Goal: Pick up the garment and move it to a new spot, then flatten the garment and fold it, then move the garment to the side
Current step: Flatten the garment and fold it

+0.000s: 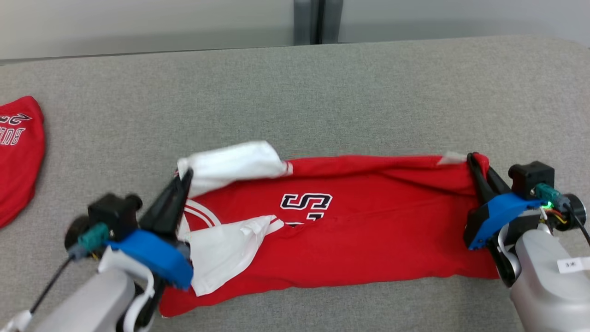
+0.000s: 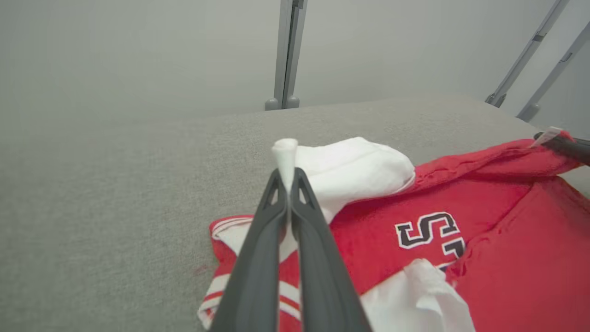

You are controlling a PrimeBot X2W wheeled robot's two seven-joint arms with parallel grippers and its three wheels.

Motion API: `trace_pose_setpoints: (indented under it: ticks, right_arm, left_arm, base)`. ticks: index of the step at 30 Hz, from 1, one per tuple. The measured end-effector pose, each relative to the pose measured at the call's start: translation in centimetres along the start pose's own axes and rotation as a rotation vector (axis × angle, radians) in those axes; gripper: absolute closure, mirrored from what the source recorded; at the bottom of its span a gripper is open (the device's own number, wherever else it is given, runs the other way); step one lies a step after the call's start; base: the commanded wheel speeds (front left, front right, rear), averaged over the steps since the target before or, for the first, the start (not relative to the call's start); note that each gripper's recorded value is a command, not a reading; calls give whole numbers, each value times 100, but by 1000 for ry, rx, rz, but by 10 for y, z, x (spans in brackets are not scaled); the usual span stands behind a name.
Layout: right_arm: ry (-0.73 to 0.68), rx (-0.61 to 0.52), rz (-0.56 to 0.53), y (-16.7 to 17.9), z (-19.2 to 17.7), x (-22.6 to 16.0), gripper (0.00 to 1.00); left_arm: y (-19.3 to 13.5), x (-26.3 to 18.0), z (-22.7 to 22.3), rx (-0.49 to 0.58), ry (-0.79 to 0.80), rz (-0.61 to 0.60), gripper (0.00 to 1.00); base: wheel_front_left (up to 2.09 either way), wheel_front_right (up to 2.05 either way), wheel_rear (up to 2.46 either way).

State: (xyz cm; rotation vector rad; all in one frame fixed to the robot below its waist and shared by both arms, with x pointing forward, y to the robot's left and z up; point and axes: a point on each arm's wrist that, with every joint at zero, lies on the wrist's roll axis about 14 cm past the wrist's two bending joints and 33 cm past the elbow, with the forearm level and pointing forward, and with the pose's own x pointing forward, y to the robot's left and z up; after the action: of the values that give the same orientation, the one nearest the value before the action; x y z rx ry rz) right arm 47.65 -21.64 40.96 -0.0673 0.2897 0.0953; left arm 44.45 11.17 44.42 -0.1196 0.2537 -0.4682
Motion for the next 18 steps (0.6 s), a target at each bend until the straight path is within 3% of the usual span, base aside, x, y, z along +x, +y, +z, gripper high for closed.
trace_pose_setpoints:
  ticks: [14,15,16,17,18]
  right_arm:
    - [-50,80,-48,2,-10,-44,100]
    - [-55,90,-51,2,-10,-48,61]
    - [-63,96,-55,2,-10,-52,0]
    - [-64,97,-58,2,-11,-56,0]
    - [-67,100,-60,2,-11,-60,0]
  left_arm:
    - [-19,-65,-46,-144,44,121,100]
    - [-21,-68,-50,-141,51,125,100]
    - [-21,-71,-51,-138,50,132,56]
    - [-21,-71,-49,-148,36,144,6]
    - [-22,-72,-47,-152,26,150,0]
  base:
    - [0,0,0]
    - [0,0,0]
    - [0,0,0]
    - [0,0,0]
    - [0,0,0]
